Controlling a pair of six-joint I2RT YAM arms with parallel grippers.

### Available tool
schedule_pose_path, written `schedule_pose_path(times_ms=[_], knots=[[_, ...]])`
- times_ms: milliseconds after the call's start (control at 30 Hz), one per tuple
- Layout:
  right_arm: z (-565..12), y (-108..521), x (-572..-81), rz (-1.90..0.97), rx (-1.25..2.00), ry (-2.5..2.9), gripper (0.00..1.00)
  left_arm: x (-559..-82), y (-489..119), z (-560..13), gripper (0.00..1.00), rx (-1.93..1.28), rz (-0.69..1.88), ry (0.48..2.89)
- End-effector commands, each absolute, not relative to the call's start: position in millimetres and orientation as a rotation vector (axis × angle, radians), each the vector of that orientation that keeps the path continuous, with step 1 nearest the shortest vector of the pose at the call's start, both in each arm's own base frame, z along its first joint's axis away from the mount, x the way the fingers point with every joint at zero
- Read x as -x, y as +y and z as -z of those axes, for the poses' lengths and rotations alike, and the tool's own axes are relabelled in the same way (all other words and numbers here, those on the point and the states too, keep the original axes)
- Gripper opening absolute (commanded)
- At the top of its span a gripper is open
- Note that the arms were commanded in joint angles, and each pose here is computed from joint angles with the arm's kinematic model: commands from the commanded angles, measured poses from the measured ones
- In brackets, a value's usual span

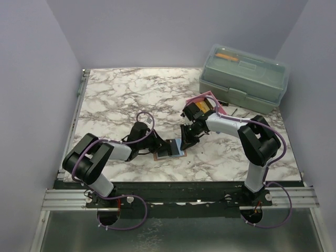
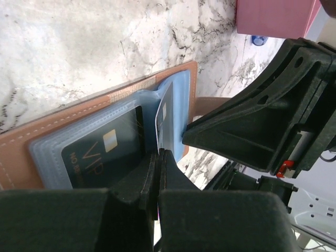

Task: Put the credit cards into the card holder
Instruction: Insert the credit card into the card holder.

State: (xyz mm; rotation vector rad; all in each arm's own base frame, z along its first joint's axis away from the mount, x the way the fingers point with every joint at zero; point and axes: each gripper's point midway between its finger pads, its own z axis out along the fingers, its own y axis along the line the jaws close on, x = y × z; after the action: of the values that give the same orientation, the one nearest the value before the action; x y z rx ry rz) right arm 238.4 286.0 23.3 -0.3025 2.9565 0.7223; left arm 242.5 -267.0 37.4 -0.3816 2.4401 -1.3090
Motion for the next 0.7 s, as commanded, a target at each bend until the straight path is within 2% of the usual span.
schedule_pose_path(times_ms=[0,133,433,600,667], knots=[[-17,298,-237,-0.819,0.313,2.942,0.09,-247,-261,-35,0.06,0.426,1.168,2.472],[-17,299,-238,-0.824,0.317,2.933,0.09,-248,-260,-32,0.19,0.425,1.117,2.506],[-18,299,-243,-0.796,0.323,2.919,0.07,-250,-278,-35,0.23,0.353,1.089,2.542],[-17,296,-244,-0.773,0.327,2.917,0.06,-248,-277,-42,0.4,0.299,1.064,2.558],[-17,295,-244,-0.768,0.331,2.917,0.06,-246,-276,-39,0.44,0.29,1.055,2.582]])
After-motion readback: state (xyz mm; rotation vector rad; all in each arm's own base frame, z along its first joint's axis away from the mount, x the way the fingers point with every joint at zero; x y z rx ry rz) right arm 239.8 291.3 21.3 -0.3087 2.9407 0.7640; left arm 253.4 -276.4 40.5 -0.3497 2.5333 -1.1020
